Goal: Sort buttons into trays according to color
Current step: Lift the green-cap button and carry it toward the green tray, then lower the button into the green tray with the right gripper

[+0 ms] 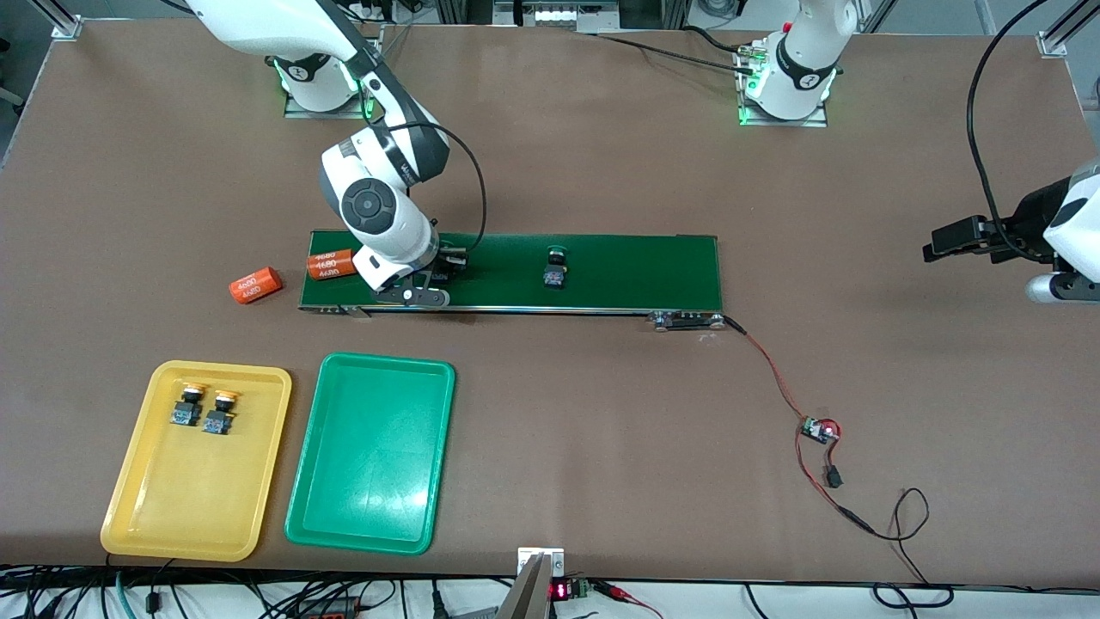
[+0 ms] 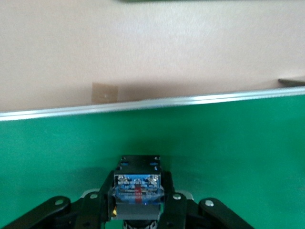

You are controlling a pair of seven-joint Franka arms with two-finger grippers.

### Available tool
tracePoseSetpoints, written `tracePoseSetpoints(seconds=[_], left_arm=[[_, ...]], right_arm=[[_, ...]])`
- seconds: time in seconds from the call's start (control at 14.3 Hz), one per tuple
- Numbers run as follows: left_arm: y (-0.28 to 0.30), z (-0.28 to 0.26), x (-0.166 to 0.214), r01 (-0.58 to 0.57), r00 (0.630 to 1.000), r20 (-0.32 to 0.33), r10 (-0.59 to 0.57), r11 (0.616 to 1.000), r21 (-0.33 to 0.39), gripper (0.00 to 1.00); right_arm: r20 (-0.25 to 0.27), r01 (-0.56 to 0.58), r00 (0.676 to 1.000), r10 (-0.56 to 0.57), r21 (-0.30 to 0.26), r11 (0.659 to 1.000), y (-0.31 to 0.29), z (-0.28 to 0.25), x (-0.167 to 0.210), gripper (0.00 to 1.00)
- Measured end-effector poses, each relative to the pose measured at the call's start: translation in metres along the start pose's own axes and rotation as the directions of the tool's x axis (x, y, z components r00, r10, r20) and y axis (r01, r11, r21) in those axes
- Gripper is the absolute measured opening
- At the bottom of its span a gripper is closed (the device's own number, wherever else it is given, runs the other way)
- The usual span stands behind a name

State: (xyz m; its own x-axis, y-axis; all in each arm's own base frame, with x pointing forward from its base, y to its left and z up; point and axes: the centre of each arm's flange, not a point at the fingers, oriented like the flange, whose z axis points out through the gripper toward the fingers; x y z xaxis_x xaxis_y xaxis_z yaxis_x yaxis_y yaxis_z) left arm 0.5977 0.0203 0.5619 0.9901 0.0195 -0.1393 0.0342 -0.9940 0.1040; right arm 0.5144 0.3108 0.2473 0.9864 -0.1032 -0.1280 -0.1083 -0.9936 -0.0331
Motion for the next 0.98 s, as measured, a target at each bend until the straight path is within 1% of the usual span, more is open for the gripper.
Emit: tracePoseSetpoints(seconds=[0.21, 0.28, 0.42, 0.56, 0.77, 0.98], left_arm=[[0.002, 0.001, -0.001, -0.004, 1.000, 0.010, 0.004, 1.000, -0.001, 1.00], [0.001, 0.001, -0.001, -0.003, 1.000, 0.011, 0.003, 1.000, -0.001, 1.00], [-0.001, 0.001, -0.001, 0.002, 1.000, 0.011, -0.002, 1.000, -0.001, 1.00], [-0.002, 0.001, -0.001, 0.004, 1.000, 0.012, -0.004, 1.000, -0.001, 1.00], [-0.001, 0.003, -0.004, 0.001, 0.999, 0.033, -0.001, 1.000, -0.001, 1.00], [0.004, 0.004, -0.005, -0.007, 0.999, 0.046, 0.008, 1.000, -0.002, 1.00]], right_arm=[[-0.028, -0.017, 0.999, 0.018, 0.016, 1.000, 0.004, -0.036, 0.022, 0.41], [-0.050, -0.019, 0.999, 0.021, 0.026, 0.999, 0.008, -0.057, 0.032, 0.41], [-0.111, -0.016, 0.994, 0.021, 0.047, 0.999, 0.022, -0.102, 0.058, 0.41], [-0.161, 0.007, 0.987, 0.002, 0.055, 0.998, 0.043, -0.130, 0.081, 0.41], [-0.206, 0.076, 0.976, -0.069, 0.028, 0.997, 0.081, -0.145, 0.115, 0.41], [-0.226, 0.139, 0.965, -0.135, 0.002, 0.990, 0.113, -0.141, 0.151, 0.41]])
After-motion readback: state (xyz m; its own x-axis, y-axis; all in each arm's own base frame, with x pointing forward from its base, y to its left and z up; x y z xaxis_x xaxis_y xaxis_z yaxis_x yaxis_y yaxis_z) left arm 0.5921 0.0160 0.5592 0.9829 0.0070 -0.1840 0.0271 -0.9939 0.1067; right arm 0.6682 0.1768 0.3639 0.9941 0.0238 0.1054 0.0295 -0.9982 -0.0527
